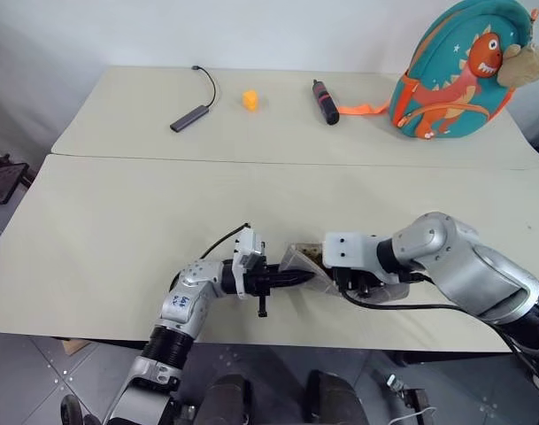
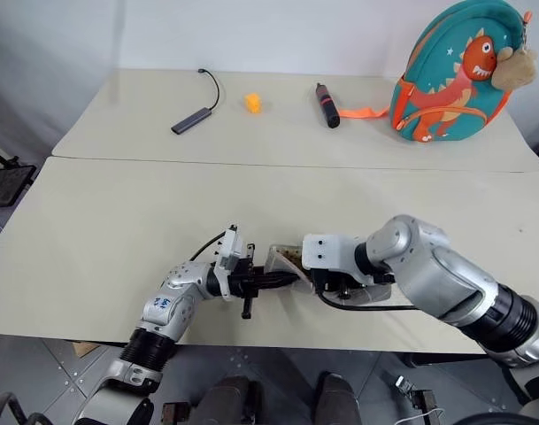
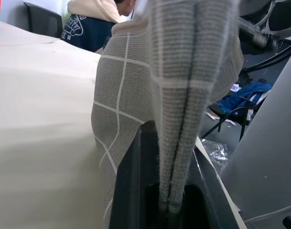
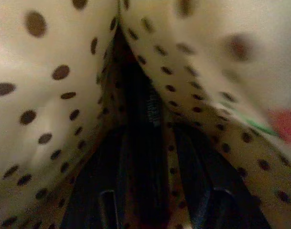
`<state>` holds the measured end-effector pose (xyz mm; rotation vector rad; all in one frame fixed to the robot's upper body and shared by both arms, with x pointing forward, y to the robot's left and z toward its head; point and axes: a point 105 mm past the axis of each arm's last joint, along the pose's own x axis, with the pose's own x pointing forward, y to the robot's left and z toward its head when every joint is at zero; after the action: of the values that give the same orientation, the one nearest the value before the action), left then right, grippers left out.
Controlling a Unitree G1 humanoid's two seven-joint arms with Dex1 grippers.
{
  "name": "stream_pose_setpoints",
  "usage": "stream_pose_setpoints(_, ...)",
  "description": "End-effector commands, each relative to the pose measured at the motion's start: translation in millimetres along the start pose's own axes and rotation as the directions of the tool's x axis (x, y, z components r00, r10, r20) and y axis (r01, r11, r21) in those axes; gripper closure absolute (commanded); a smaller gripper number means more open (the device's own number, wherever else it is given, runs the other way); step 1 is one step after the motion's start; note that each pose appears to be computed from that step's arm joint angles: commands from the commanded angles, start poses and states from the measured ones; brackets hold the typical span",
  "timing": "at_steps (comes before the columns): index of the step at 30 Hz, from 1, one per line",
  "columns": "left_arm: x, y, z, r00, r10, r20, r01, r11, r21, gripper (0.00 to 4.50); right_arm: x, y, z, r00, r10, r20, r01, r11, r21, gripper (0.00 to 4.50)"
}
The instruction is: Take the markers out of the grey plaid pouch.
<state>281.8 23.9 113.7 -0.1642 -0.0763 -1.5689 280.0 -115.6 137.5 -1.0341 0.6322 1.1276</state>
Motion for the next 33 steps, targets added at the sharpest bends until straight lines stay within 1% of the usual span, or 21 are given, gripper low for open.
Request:
stream_pose_setpoints(1,4.5,-4.6,8.1,0.999,-0.029,0.023,0.028,0.999,0.037,4.5,4.4,8.1,-0.5,1.0,0.027,-0.004,-0.027,1.0,-0.015,3.31)
stream_pose_setpoints(2,3.9,-4.1,8.2,0.999,-0.027,0.022,0.026,0.999,0.037,4.5,4.1,8.0,-0.7,1.0,0.029,-0.004,-0.029,0.999,-0.021,3.48)
stream_pose_setpoints(3,3.2,-3.5,8.3,0.999,-0.024,0.022,0.023,0.999,0.038,4.5,3.1,6.0,0.2,1.0,0.023,0.004,-0.023,0.999,-0.023,3.85)
stream_pose_setpoints(4,2.7,-2.9,8.3,1.0,-0.021,0.021,0.021,0.999,0.039,4.5,1.8,4.2,0.6,1.0,0.02,0.009,-0.019,0.999,-0.027,3.93)
stream_pose_setpoints(9,1.8,-1.5,8.9,1.0,-0.016,0.02,0.015,0.999,0.041,4.5,-8.1,-7.2,8.8,0.997,-0.012,0.08,0.017,0.998,-0.061,3.94)
stream_pose_setpoints(10,1.3,-1.3,9.1,1.0,-0.014,0.019,0.013,0.999,0.043,4.5,-13.8,-11.0,10.8,0.994,-0.022,0.109,0.028,0.998,-0.058,3.94)
stream_pose_setpoints(12,-0.1,-0.9,9.3,1.0,-0.008,0.018,0.007,0.999,0.044,4.5,-29.4,-18.3,23.1,0.972,-0.031,0.234,0.049,0.996,-0.071,3.94)
stream_pose_setpoints(14,-1.4,-0.6,9.3,1.0,-0.001,0.018,0.001,0.999,0.044,4.5,-45.3,-15.9,36.8,0.926,0.014,0.376,0.041,0.99,-0.136,3.94)
stream_pose_setpoints(15,-1.8,-0.6,9.0,1.0,0.0,0.017,-0.001,0.999,0.043,4.5,-51.7,-11.7,38.2,0.91,0.048,0.413,0.018,0.988,-0.155,3.94)
stream_pose_setpoints(17,-2.5,-0.7,8.8,1.0,0.002,0.016,-0.003,0.999,0.043,4.5,-59.0,-13.0,33.1,0.906,0.043,0.421,0.024,0.988,-0.153,3.94)
stream_pose_setpoints(18,-2.9,-0.7,8.9,1.0,0.003,0.016,-0.004,0.999,0.042,4.5,-63.8,-12.0,33.9,0.888,0.062,0.455,0.017,0.986,-0.166,3.94)
stream_pose_setpoints(19,-3.2,-0.7,8.7,1.0,0.005,0.017,-0.006,0.999,0.041,4.5,-69.2,-11.4,35.1,0.863,0.072,0.501,0.01,0.987,-0.159,3.94)
stream_pose_setpoints(21,-3.8,-0.7,8.7,1.0,0.007,0.018,-0.008,0.999,0.039,4.5,-80.4,-4.0,43.0,0.779,0.133,0.613,-0.021,0.982,-0.186,3.94)
stream_pose_setpoints(22,-4.0,-0.8,8.5,1.0,0.007,0.017,-0.008,0.999,0.038,4.5,-83.2,-3.6,44.6,0.749,0.129,0.65,-0.024,0.986,-0.167,4.05)
stream_pose_setpoints(23,-4.3,-0.6,8.5,1.0,0.009,0.017,-0.009,0.999,0.037,4.5,-85.9,-3.5,46.1,0.711,0.122,0.692,-0.029,0.989,-0.145,4.36)
stream_pose_setpoints(24,-4.5,-0.4,8.6,1.0,0.009,0.017,-0.01,0.999,0.036,4.5,-88.2,-3.8,45.9,0.68,0.115,0.724,-0.036,0.992,-0.123,4.48)
stream_pose_setpoints(27,-4.9,-0.2,9.0,1.0,0.011,0.018,-0.012,0.999,0.035,4.5,-94.6,-1.4,45.4,0.607,0.13,0.784,-0.074,0.992,-0.107,4.48)
stream_pose_setpoints(28,-5.1,-0.1,9.1,1.0,0.011,0.018,-0.012,0.999,0.034,4.5,-94.1,-1.0,43.5,0.614,0.128,0.779,-0.07,0.992,-0.108,4.48)
stream_pose_setpoints(32,-5.5,1.0,10.1,1.0,0.014,0.019,-0.014,0.999,0.034,4.5,-97.2,-0.2,43.1,0.587,0.099,0.803,-0.087,0.994,-0.06,4.48)
stream_pose_setpoints(33,-5.8,1.3,10.3,1.0,0.015,0.019,-0.016,0.999,0.034,4.5,-97.8,-1.1,41.6,0.595,0.088,0.799,-0.076,0.996,-0.054,4.48)
